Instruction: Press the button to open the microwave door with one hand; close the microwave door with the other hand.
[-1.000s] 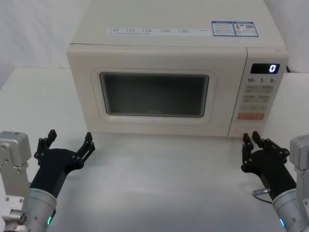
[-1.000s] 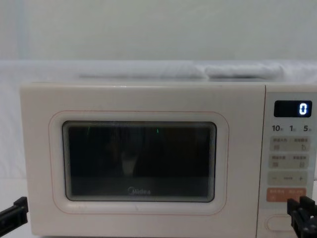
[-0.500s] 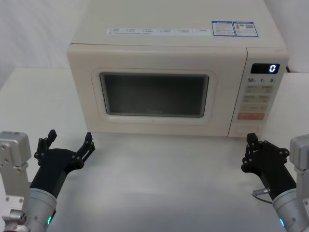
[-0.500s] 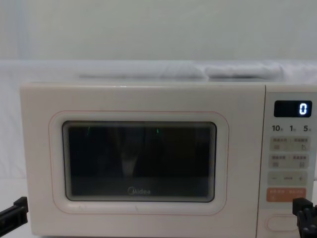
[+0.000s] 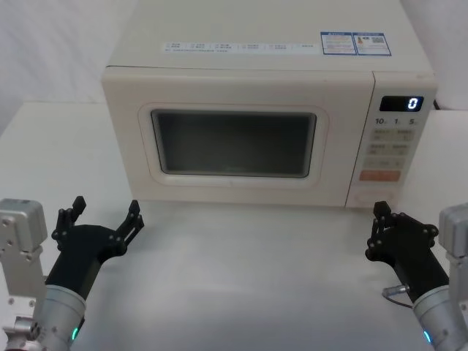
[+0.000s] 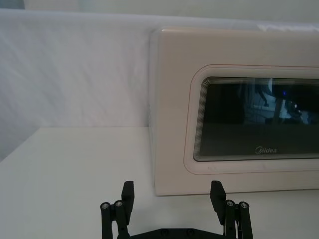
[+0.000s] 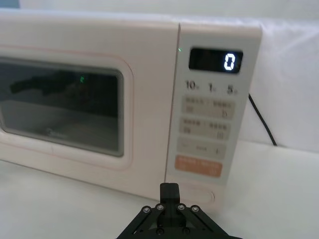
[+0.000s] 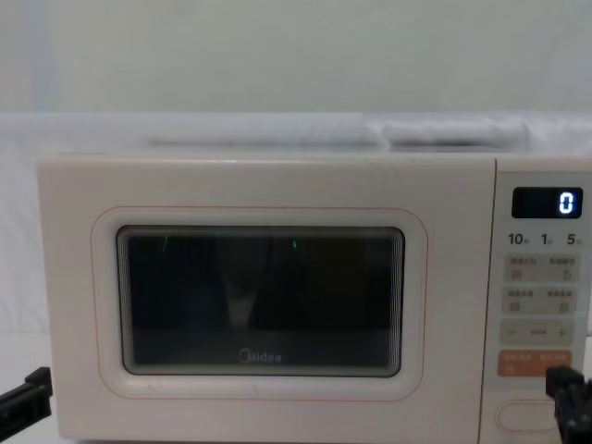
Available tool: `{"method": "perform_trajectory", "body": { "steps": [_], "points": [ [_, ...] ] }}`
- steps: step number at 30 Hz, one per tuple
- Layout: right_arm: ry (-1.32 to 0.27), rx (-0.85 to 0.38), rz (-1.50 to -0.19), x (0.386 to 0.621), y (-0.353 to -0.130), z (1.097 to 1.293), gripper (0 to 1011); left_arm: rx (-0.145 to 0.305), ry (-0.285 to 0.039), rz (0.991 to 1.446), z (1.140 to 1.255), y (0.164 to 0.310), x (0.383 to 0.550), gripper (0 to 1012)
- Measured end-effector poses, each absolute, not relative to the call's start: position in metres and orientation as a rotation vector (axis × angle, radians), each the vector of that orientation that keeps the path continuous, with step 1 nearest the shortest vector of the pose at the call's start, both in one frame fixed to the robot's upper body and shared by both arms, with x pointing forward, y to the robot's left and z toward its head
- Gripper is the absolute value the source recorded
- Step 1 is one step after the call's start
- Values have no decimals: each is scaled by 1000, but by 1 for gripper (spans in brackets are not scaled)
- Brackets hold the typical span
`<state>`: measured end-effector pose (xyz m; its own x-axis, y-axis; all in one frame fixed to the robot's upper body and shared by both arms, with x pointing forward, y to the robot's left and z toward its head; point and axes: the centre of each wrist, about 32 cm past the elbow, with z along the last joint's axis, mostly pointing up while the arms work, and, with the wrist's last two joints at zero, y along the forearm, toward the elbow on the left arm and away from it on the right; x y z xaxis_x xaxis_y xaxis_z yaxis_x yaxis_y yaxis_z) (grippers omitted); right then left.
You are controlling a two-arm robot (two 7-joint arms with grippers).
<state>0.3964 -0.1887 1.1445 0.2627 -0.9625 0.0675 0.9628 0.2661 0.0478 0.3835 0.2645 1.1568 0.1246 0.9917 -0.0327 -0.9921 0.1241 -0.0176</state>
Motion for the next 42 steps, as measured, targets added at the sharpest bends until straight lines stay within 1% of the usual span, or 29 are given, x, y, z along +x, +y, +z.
{"method": "perform_trajectory", "body": {
  "steps": [6,15,22,33,42],
  "points": [
    [-106,7,-1271,397,-192,1159,0,-38,14,1446,1157,265,384,1001],
    [-63,-20,-1258,401,-193,1164,0,-38,14,1446,1157,265,384,1001],
    [-8,-63,-1248,409,-193,1161,0,-38,14,1446,1157,265,384,1001],
    [58,-112,-1246,423,-185,1148,0,-38,14,1446,1157,265,384,1001],
    [86,-124,-1293,427,-181,1142,0,-38,14,1446,1157,265,384,1001]
  ]
}}
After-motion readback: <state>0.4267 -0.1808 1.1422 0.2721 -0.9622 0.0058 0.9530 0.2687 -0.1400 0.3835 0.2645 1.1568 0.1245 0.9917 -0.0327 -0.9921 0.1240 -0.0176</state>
